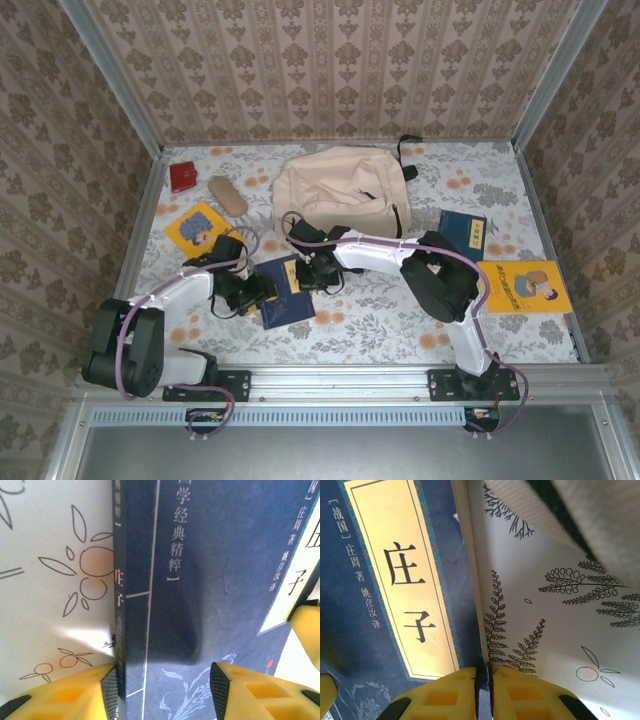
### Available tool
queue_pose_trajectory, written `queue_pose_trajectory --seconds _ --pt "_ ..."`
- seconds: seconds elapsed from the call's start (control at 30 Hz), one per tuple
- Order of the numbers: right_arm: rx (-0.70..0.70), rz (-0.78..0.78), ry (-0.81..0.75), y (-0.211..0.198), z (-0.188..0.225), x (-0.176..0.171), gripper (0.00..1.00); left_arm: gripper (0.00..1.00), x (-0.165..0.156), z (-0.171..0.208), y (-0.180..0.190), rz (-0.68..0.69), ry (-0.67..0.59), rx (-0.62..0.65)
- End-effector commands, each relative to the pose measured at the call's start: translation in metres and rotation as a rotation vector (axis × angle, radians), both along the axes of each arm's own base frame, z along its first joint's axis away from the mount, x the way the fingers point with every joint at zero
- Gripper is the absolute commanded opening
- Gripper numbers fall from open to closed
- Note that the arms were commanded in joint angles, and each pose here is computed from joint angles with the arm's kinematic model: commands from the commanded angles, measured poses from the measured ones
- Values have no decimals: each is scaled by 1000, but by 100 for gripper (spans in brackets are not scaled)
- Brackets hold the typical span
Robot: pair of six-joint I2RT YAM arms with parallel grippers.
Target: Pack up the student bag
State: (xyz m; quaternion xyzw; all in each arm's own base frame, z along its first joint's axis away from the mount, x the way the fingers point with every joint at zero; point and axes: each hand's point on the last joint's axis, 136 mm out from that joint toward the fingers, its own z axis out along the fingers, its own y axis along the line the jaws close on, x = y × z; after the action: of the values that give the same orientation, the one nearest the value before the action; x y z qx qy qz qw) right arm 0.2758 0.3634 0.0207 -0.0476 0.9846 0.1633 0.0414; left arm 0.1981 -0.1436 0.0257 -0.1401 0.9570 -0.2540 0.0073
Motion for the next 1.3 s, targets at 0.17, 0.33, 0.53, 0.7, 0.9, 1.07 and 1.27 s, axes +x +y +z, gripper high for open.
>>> queue_pose_trajectory --seconds 0.17,0.33,0.53,0.7,0.9,1.07,1.27 --pt "-81 -32 78 -23 -40 -11 16 47 24 48 -36 -35 -138 -237" --pt "-78 -37 79 -23 -40 -10 16 45 31 66 -41 -15 -169 -311" --pt "-74 -36 83 -23 -40 -11 16 39 33 57 -38 8 -146 -300" --pt "-58 -28 76 -21 -35 -10 19 25 36 47 -34 37 -125 -277" --pt "17 3 19 -14 -3 -7 35 5 37 51 -4 100 -155 -117" --pt "151 1 -91 -11 52 6 55 2 36 83 13 116 -243 -41" --pt "340 -52 -248 -30 118 21 82 1 49 143 3 120 -409 -109"
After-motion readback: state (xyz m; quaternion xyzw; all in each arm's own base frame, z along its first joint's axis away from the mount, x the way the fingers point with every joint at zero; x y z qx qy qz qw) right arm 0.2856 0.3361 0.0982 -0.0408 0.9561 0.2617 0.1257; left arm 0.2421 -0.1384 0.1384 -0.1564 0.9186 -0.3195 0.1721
